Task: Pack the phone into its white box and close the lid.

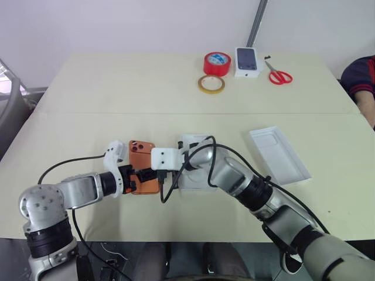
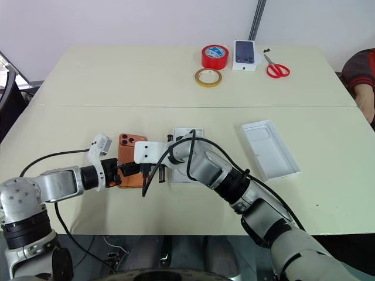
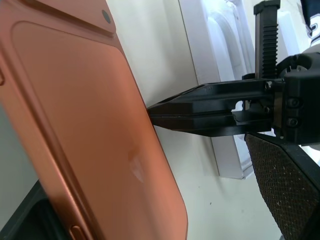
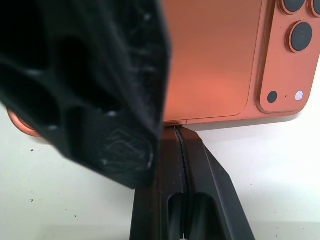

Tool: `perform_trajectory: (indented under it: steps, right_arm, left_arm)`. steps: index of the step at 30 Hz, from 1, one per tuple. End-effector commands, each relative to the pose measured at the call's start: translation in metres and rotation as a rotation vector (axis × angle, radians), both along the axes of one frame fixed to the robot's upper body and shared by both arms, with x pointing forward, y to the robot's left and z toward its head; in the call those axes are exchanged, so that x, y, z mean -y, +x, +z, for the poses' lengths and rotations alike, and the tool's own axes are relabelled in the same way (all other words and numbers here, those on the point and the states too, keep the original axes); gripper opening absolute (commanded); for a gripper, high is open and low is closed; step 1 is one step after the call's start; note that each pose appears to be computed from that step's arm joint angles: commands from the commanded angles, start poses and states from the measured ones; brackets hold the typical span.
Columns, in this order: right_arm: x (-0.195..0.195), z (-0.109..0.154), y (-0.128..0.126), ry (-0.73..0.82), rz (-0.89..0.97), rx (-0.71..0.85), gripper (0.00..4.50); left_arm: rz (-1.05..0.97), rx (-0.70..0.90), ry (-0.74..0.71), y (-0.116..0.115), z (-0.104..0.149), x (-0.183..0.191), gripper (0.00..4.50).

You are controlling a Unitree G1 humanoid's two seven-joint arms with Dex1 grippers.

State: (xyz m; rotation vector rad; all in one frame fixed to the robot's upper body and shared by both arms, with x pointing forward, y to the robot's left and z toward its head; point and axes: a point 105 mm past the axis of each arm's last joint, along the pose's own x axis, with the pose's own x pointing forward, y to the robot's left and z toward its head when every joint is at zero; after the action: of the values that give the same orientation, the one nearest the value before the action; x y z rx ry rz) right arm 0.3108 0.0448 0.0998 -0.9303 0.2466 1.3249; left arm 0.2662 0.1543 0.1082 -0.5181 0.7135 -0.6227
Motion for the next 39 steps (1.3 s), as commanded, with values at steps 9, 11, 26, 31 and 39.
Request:
perform_trajectory:
  steps: [9,11,26,31,39]
  right_arm:
    - [0.0,0.005,0.0,0.025,-0.006,0.021,0.0]
    - [0.001,0.006,0.0,0.026,-0.008,0.025,0.0]
    - [0.056,0.086,-0.003,0.302,-0.102,0.108,0.0]
    - [0.114,0.099,-0.008,0.37,-0.198,0.042,0.0]
    - [0.183,0.081,-0.014,0.305,-0.403,-0.001,0.0]
  left_arm:
    - [0.178,0.0,-0.056,0.008,0.007,-0.033,2.21]
    - [0.181,-0.007,-0.071,0.006,0.007,-0.032,2.21]
    - [0.235,0.016,-0.3,0.012,0.039,-0.017,0.03]
    - [0.134,0.033,-0.407,0.021,0.06,0.029,0.03]
    - [0.04,-0.068,-0.405,0.028,0.04,0.081,0.03]
